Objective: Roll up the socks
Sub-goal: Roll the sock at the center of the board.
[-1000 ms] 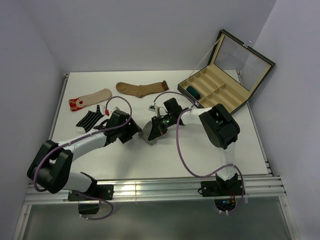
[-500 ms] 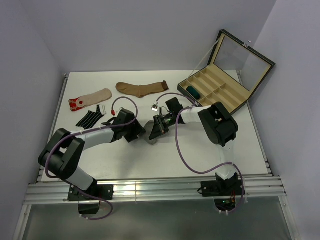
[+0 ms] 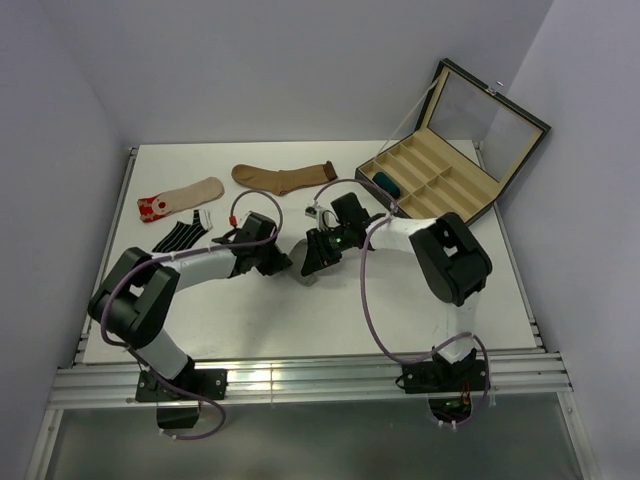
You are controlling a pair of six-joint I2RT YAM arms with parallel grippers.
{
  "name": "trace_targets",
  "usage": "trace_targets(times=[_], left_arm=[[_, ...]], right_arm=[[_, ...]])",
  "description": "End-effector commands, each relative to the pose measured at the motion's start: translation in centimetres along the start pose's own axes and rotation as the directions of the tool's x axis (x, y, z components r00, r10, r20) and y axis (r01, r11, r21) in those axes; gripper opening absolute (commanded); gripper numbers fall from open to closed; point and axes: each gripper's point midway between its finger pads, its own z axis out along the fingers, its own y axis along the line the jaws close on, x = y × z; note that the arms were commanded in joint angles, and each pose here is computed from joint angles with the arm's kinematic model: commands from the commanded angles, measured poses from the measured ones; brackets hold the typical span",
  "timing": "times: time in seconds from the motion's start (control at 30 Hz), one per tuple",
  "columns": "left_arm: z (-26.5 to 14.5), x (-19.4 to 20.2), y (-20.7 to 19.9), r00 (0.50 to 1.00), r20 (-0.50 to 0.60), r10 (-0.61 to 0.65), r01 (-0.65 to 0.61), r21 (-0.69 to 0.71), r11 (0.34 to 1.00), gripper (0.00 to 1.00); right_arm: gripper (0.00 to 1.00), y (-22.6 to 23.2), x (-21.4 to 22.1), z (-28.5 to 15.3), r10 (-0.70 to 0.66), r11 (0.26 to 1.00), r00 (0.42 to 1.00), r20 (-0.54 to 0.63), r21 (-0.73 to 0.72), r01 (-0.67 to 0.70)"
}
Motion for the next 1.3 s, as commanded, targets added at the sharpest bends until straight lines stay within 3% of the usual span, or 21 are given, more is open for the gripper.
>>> trace_targets(times=[0.0, 0.07, 0.27, 0.5, 0.77, 1.27], left_arm=[[0.6, 0.9, 3.3, 0.996, -0.043, 0.073, -0.078, -0.133, 0.988, 0.06], [0.7, 0.6, 3.2, 0.994, -0.047, 0.097, -0.102, -0.137, 0.985, 0.06], [1.2, 0.2, 3.2, 0.987, -0.09, 0.131, -0.143, -0.15, 0.978, 0.05], [1.3, -0.3, 2.4, 0.984, -0.103, 0.147, -0.16, -0.141, 0.977, 0.05], [1.2, -0.8, 2.0, 0.984, -0.099, 0.147, -0.16, -0.137, 0.978, 0.05], [1.3, -0.5, 2.0, 0.977, -0.126, 0.172, -0.187, -0.126, 0.974, 0.05]], right_arm=[[0.39, -1.8, -1.8, -2.5, -0.138, 0.95, 0.987, 0.085, 0.292, 0.107], [0.45, -1.6, -1.9, -2.9, -0.204, 0.914, 0.974, 0.099, 0.374, 0.154], [0.51, 0.0, -4.3, -5.8, -0.474, 0.692, 0.868, 0.144, 0.671, 0.266], [0.52, 5.1, -3.6, -3.2, -0.667, 0.562, 0.74, 0.084, 0.708, 0.427], [0.52, 3.4, -1.5, 0.0, -0.656, 0.508, 0.754, -0.033, 0.719, 0.474], [0.57, 1.1, -1.0, 1.0, -0.637, 0.45, 0.762, -0.113, 0.748, 0.487]])
